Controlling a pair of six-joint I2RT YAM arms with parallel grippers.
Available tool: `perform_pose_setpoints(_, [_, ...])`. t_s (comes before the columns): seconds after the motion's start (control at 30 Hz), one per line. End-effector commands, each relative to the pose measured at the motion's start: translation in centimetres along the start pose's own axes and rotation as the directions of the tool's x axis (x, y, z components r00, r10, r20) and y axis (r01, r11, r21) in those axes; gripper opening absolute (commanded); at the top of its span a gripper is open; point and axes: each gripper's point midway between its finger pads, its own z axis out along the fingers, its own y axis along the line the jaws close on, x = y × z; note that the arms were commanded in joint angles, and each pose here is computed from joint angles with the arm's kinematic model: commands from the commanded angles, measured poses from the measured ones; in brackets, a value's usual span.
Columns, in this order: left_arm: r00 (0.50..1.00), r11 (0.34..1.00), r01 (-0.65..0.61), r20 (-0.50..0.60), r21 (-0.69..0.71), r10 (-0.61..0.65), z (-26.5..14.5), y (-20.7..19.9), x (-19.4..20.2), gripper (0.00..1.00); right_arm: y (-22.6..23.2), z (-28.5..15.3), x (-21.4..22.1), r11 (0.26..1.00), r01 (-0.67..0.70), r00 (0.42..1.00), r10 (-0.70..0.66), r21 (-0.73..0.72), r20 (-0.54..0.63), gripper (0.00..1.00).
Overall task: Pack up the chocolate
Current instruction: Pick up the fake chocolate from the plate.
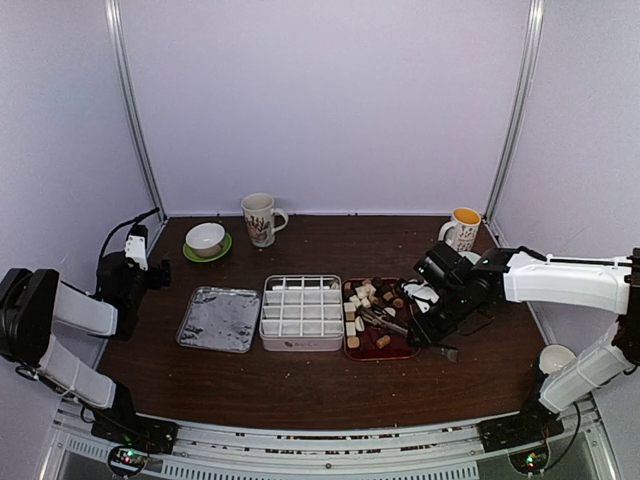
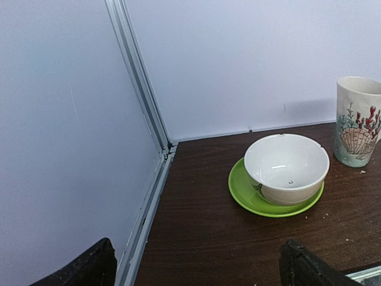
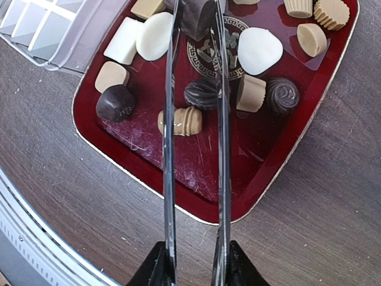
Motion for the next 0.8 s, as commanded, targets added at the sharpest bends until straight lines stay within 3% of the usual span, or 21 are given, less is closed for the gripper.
perform_pose_setpoints(0.0, [0.999, 1.000, 0.014, 0.039, -0.005, -0.014, 0.0, 0.3, -0.8, 0.98, 0.4, -1.5, -1.5, 1.000, 0.012, 0.997, -0.011, -0.013, 0.078, 0.31])
perform_pose_setpoints(0.43, [0.999, 1.000, 0.014, 0.039, -0.005, -0.014, 0.0, 0.3, -0.8, 0.98, 0.7, -5.5, -3.5, 1.000, 0.028, 0.971, -0.024, -0.014, 0.237, 0.29])
perform_pose_setpoints(0.77, [0.999, 1.000, 0.014, 0.038, -0.006, -0.014, 0.0, 0.3, -0.8, 0.98, -0.2, -4.2, -2.1, 1.000, 0.005, 0.985, -0.009, 0.022, 0.173, 0.39])
